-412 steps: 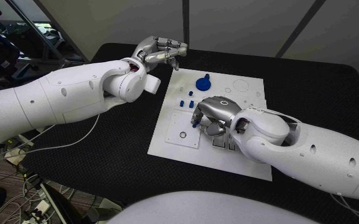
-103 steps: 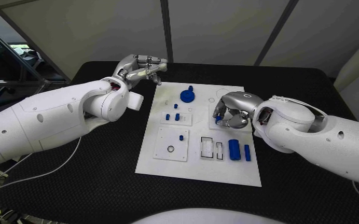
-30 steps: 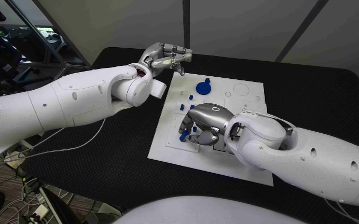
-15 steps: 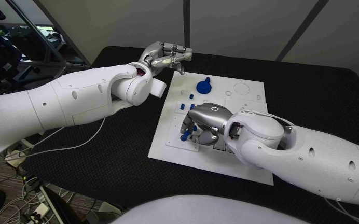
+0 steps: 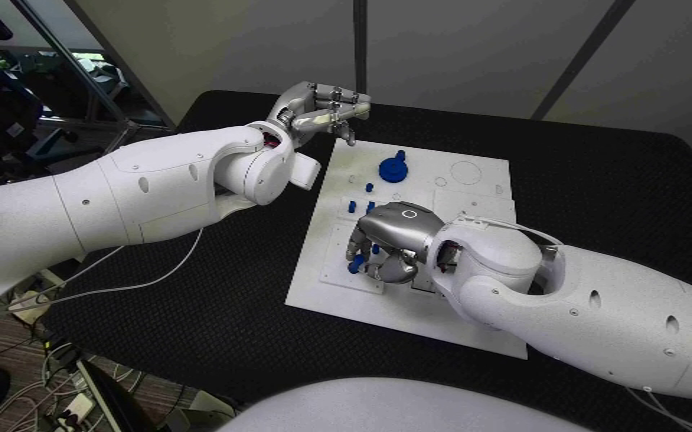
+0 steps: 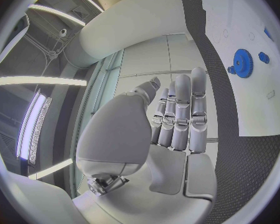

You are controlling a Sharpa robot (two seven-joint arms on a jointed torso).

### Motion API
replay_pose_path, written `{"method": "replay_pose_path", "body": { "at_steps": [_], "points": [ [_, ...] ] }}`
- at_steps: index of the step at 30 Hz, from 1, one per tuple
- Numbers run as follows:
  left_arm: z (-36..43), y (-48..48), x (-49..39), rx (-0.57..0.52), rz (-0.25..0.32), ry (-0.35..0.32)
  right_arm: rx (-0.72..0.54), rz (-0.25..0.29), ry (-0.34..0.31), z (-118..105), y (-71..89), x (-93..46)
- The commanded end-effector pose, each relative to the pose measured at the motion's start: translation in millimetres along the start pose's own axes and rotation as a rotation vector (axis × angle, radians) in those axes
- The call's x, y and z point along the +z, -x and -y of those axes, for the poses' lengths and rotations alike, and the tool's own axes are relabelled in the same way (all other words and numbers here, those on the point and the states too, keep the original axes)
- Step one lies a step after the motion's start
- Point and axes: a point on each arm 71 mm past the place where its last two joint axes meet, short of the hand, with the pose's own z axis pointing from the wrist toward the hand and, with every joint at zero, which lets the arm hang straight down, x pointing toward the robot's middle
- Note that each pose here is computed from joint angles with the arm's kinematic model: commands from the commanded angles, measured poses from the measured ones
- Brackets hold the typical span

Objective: Assemble the parts on the task board

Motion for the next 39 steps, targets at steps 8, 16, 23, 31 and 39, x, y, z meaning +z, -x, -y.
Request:
{"method": "replay_pose_path", "body": {
  "at_steps": [8,16,23,31,39],
  "points": [
    [0.8,-0.6,-0.3,-0.003,-0.009,0.002,-0.017,0.039,0.019,-4.1,1.6,0.6],
    [0.2,0.8,-0.7,-0.002,-0.007,0.011,-0.011,0.179,0.028,-3.2,11.3,-3.9],
    [-0.3,3.9,-1.4,0.001,-0.001,0.016,0.012,0.294,0.041,2.8,19.4,-16.8],
    [-0.4,6.9,-2.4,0.003,0.005,0.017,0.238,0.359,-0.108,38.5,24.5,-59.6],
    [-1.2,13.0,-5.4,0.012,0.023,0.019,0.424,0.286,-0.410,94.2,15.3,-126.3]
  ]
}}
